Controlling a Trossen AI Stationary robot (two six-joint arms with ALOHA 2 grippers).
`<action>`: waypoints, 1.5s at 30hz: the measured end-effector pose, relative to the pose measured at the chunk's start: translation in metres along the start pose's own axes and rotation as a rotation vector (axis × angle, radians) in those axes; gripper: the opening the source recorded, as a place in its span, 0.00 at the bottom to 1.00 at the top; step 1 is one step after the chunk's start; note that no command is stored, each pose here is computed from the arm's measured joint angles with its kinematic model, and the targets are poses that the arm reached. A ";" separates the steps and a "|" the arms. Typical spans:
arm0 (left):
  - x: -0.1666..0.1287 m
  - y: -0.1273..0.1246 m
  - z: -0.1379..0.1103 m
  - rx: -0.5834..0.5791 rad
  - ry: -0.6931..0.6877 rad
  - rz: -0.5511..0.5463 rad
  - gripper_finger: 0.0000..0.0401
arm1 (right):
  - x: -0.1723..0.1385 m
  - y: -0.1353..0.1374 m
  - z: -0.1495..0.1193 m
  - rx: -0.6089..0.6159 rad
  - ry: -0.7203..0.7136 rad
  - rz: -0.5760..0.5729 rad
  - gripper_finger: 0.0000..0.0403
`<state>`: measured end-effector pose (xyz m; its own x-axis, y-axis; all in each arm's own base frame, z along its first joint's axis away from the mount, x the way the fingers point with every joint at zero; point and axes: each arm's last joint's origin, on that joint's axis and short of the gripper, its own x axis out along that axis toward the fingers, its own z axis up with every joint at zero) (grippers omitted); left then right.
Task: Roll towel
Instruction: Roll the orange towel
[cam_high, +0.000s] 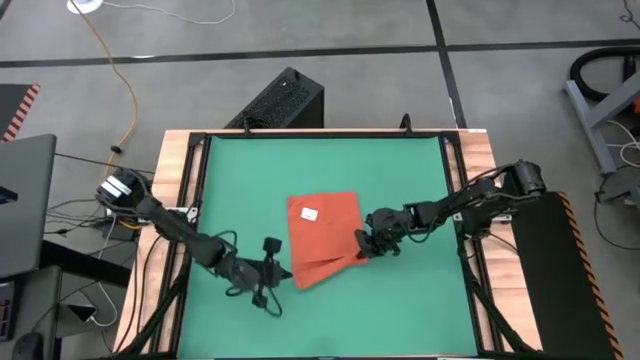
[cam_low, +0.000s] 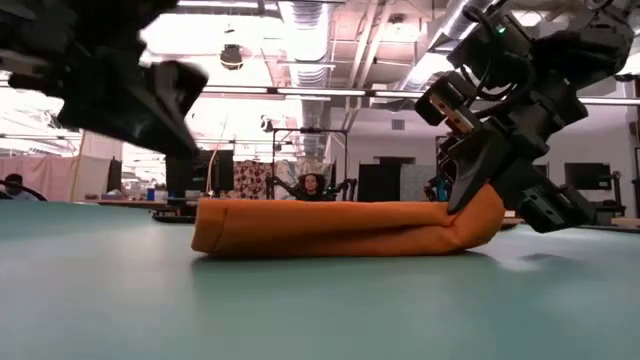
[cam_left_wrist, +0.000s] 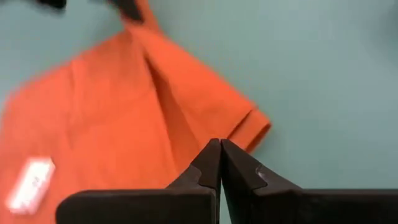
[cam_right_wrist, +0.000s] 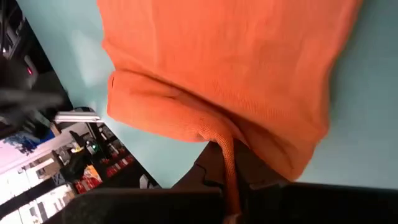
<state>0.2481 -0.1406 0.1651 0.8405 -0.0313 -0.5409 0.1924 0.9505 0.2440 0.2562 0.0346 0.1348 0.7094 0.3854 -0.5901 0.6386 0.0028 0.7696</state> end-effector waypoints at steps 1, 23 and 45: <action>0.002 -0.005 0.005 0.045 0.003 0.018 0.00 | 0.000 0.000 0.001 0.003 0.001 0.001 0.03; 0.070 -0.069 0.040 0.489 0.176 0.036 0.00 | -0.006 0.002 0.016 0.021 0.012 0.021 0.03; 0.080 -0.046 0.028 0.373 0.283 0.288 0.00 | -0.005 0.002 0.013 -0.040 -0.005 0.017 0.03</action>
<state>0.3214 -0.1951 0.1332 0.7268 0.3469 -0.5929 0.1847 0.7326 0.6551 0.2579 0.0208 0.1358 0.7215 0.3810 -0.5781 0.6142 0.0331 0.7884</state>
